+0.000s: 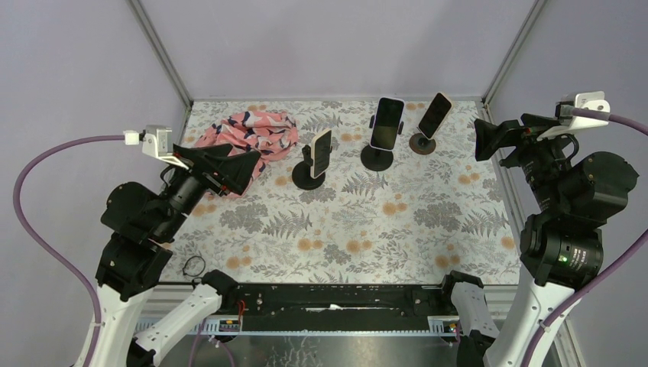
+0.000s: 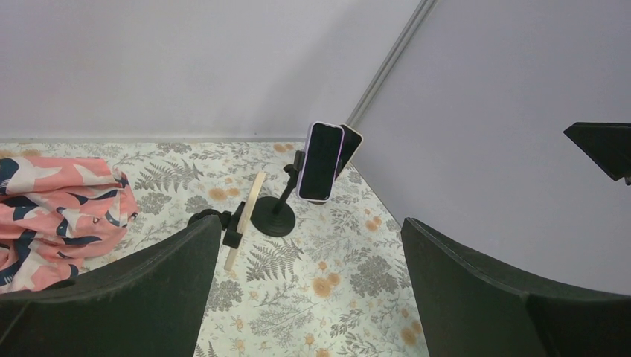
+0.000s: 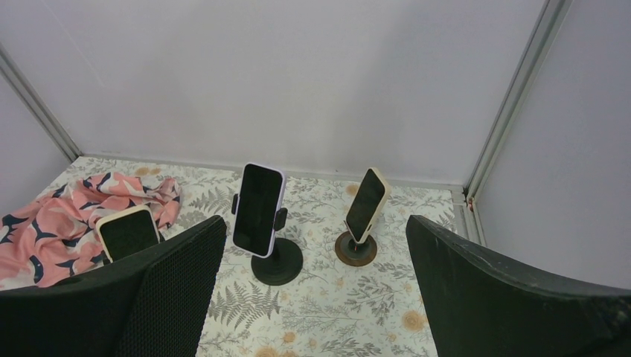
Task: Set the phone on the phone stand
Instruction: Reset both arms
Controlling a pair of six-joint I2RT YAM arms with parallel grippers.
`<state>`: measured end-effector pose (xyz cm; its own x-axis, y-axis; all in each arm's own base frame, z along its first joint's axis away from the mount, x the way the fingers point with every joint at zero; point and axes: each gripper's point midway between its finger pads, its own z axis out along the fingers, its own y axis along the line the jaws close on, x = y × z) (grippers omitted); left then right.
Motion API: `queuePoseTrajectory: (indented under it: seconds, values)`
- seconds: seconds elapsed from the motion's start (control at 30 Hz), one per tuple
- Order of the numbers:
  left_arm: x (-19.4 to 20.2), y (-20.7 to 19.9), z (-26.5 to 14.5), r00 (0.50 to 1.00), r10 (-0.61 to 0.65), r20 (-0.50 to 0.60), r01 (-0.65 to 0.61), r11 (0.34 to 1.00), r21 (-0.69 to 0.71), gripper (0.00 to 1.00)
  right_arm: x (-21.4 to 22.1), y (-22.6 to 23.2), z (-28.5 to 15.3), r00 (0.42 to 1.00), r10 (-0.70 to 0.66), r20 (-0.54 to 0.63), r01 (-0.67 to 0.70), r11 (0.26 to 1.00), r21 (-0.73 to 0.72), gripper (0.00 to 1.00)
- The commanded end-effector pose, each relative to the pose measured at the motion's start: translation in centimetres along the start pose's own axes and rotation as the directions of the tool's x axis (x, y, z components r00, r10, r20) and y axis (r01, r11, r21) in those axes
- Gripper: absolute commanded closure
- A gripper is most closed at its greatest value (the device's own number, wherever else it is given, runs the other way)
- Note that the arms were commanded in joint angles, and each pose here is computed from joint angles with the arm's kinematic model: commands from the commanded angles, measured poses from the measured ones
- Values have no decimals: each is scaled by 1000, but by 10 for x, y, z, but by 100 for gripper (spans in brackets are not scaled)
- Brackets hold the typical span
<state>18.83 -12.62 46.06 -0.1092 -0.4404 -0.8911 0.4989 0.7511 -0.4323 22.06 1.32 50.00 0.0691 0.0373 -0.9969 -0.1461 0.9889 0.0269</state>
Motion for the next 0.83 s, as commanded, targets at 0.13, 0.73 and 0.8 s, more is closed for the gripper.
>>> queuePoseTrajectory:
  seconds: [0.13, 0.73, 0.8]
  values:
    - [8, 2, -3, 1000, -4, -12, 4, 1000, 7, 1, -6, 3, 5, 1000, 5, 19, -5, 1000, -27, 0]
    - [24, 8, -2, 1000, -16, -26, 16, 1000, 6, 1, -1, 0, 9, 1000, 0, 0, 0, 1000, -24, 0]
    - [24, 8, -1, 1000, -17, -26, 18, 1000, 9, 1, 1, 0, 10, 1000, 1, -6, -1, 1000, -29, 0]
